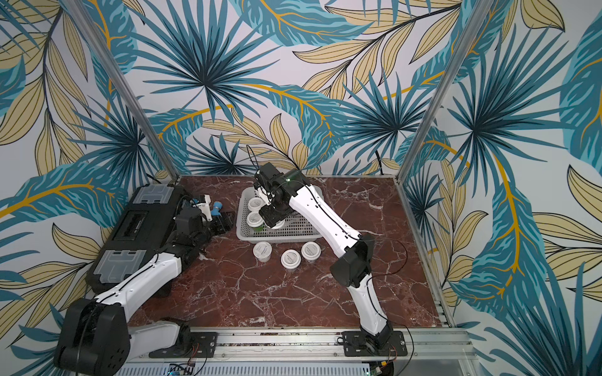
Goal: Put the yogurt in the basket
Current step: Place the yogurt in the basket.
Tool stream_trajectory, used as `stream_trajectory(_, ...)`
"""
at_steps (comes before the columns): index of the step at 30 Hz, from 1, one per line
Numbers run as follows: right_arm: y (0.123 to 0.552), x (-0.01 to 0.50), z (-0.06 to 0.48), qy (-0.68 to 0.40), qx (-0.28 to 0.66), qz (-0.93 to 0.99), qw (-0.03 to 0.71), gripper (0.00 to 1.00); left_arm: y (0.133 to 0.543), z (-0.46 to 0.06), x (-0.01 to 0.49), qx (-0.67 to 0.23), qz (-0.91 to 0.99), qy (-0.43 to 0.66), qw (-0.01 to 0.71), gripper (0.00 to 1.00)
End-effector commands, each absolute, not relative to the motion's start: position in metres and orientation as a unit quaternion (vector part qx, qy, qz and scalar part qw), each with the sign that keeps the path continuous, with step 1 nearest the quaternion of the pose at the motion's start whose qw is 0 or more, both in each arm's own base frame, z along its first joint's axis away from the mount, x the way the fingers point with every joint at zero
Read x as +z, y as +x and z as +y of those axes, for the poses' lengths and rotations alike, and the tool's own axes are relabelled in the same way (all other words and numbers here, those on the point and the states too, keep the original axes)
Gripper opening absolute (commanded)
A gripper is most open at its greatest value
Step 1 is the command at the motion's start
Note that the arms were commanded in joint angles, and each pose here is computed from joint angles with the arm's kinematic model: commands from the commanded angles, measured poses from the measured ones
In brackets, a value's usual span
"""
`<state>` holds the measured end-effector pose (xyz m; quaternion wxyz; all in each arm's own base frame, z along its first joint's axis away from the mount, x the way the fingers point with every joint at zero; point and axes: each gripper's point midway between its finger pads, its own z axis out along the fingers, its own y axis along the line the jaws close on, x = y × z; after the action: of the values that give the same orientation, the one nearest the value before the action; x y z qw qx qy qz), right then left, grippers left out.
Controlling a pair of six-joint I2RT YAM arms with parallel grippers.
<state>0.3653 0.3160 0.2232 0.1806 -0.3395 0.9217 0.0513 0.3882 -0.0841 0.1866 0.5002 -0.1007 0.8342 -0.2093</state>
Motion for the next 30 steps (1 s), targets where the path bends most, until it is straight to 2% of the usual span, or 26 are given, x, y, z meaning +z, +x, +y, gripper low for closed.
stream_trajectory(1,0.365,0.216,0.311,-0.352,0.048,0.921,0.160,0.67,0.388,-0.084,0.183,-0.214,0.833,-0.101,0.499,0.81)
stream_trajectory(16,0.416,0.198,0.320,-0.334,0.029,0.918,0.212,0.67,0.389,-0.085,0.183,-0.216,0.834,-0.098,0.499,0.82)
stream_trajectory(30,0.451,0.165,0.325,-0.310,0.011,0.922,0.231,0.67,0.390,-0.087,0.183,-0.217,0.834,-0.095,0.497,0.82)
